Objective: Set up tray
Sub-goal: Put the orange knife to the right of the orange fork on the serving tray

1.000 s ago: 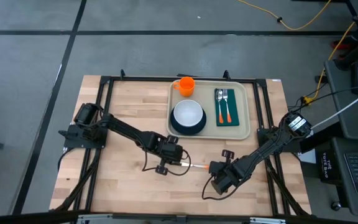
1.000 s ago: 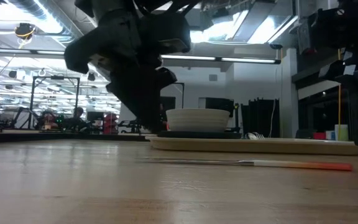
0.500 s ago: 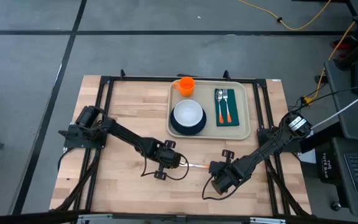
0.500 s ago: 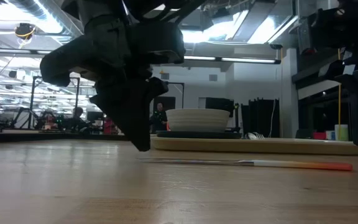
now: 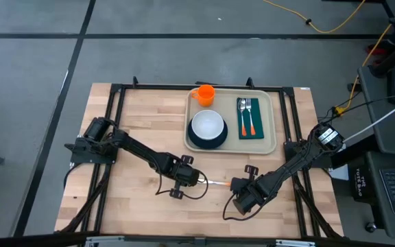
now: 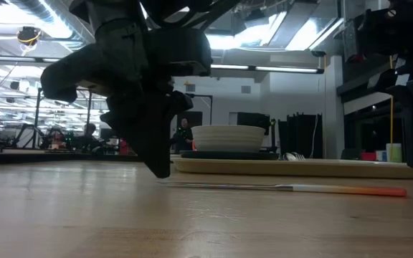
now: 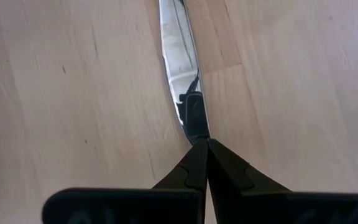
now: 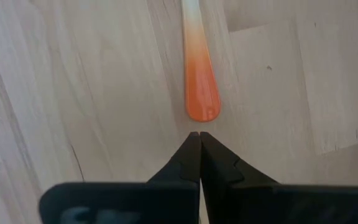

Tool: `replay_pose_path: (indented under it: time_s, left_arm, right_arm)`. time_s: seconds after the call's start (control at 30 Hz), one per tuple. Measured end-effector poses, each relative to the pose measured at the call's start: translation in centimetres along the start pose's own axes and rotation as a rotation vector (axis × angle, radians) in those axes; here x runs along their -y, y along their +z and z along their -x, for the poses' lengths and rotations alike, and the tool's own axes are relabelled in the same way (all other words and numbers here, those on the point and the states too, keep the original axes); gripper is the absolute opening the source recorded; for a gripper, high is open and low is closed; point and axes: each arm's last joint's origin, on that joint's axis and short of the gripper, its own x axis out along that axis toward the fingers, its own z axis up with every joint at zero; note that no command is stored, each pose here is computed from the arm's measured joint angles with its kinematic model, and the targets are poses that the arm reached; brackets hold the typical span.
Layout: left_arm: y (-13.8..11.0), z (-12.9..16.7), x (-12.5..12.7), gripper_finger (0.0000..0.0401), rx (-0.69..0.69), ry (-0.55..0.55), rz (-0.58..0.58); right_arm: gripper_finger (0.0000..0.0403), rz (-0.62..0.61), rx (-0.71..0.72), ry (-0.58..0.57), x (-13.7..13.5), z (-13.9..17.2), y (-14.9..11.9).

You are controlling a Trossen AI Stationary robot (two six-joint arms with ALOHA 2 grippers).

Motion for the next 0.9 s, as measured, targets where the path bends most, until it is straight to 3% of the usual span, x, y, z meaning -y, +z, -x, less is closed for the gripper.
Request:
replay_pose_path:
  time_s: [0.9]
  left_arm:
    - [-0.4,-1.6,0.2,0.0003,-0.045,-0.014,0.012]
  right_arm:
    - [0.0005,0.003,0.002,0.000,0.0,0.0,0.0]
